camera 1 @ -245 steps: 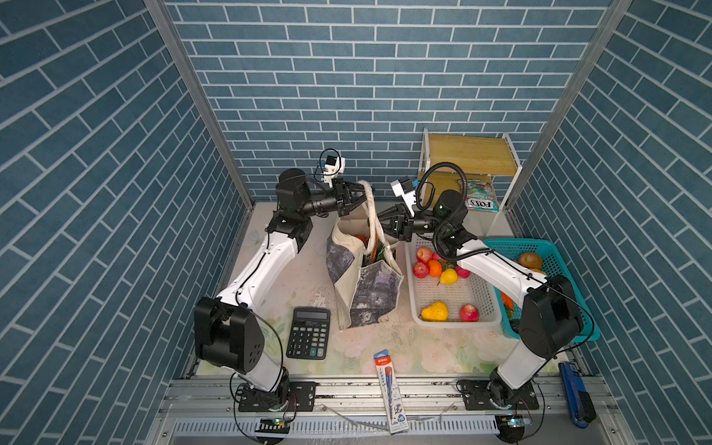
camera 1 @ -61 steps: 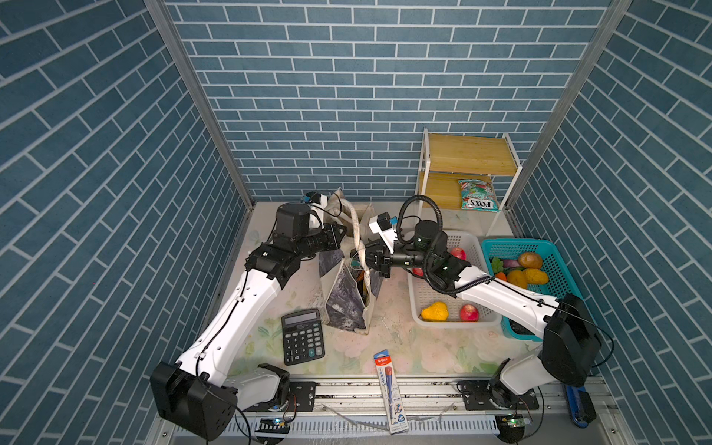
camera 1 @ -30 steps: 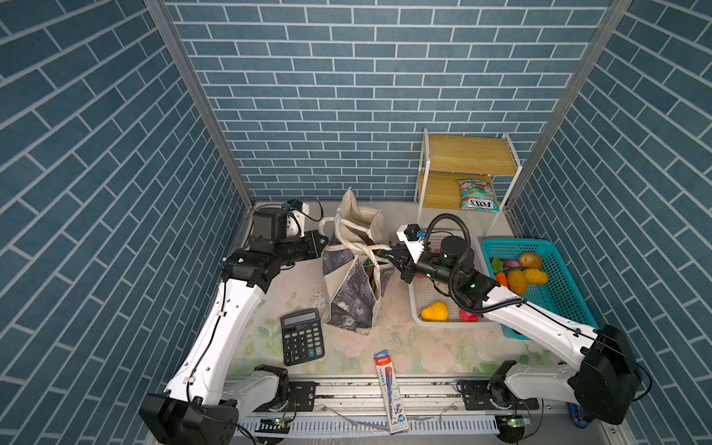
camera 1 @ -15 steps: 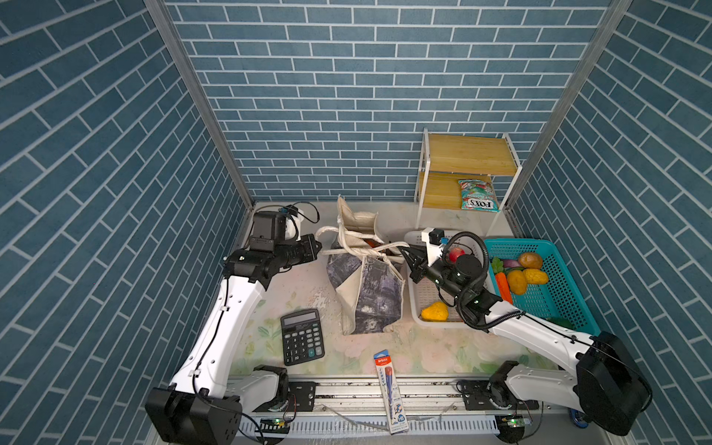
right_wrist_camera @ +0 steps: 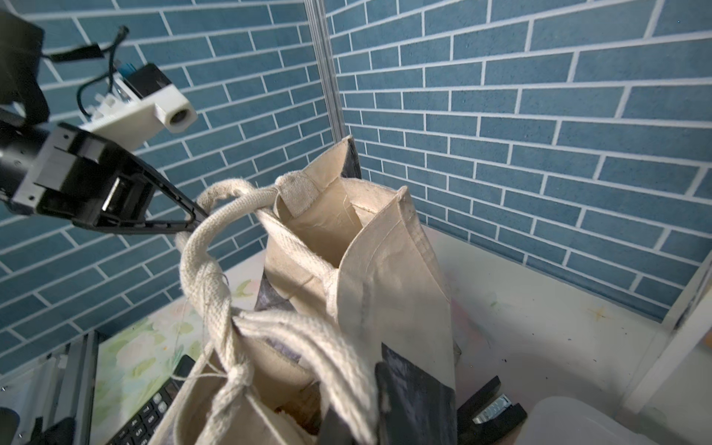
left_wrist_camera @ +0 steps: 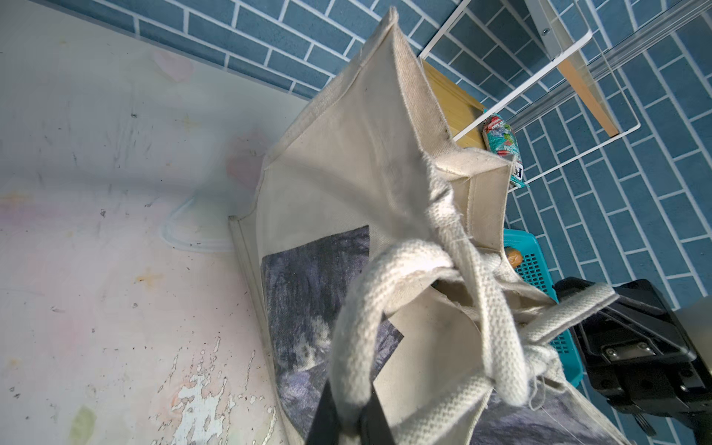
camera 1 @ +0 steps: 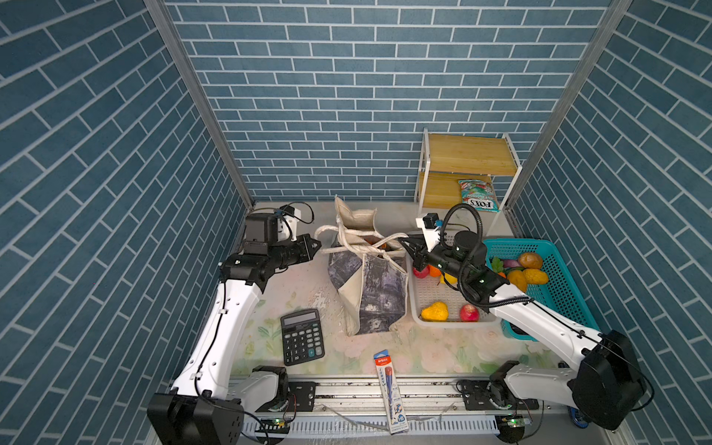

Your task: Place the food into the grocery bag and tie it

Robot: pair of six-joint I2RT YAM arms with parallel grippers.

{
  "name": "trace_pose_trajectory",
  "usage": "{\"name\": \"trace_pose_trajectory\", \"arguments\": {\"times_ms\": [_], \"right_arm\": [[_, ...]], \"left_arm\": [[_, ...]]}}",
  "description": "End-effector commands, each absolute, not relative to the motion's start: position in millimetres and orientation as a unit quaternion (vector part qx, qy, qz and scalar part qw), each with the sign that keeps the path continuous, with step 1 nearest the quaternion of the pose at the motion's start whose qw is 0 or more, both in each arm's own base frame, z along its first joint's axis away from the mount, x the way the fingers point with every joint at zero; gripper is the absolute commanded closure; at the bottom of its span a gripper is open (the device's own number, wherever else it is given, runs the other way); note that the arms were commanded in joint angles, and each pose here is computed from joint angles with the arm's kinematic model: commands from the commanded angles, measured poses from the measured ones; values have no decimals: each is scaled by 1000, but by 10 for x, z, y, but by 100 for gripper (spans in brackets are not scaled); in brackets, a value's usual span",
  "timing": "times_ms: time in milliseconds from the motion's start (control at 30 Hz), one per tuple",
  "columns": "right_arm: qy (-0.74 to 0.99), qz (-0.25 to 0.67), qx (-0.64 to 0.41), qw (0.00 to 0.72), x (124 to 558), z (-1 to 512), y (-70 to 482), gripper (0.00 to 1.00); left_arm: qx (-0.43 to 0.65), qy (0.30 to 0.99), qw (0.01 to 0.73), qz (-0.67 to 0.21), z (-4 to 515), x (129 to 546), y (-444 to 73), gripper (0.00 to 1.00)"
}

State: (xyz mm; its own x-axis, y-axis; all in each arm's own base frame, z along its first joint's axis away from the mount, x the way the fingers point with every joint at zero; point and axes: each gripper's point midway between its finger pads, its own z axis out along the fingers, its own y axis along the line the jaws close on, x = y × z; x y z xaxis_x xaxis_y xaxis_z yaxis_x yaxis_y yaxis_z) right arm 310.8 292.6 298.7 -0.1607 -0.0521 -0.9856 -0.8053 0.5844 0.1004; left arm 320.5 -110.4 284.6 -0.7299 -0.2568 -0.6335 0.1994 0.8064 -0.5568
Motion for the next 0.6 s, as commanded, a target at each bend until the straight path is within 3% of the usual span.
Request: {"name": "trace_pose_trajectory", "arguments": {"times_ms": [0,333,567], "right_arm": [[683,236,-363,587,3245,3019,2827,79],[658,141,-472,570,3190,2998,3038,53],[631,91,-562,528,3095,2884,3260,49]], "left_arm": [[-19,875,393,-283,2887,3290,-988,100],[-8,870,391,-300,2929,3288,-1085,100],[-1,868,391,-305,2953,3285,-1134,100]]}}
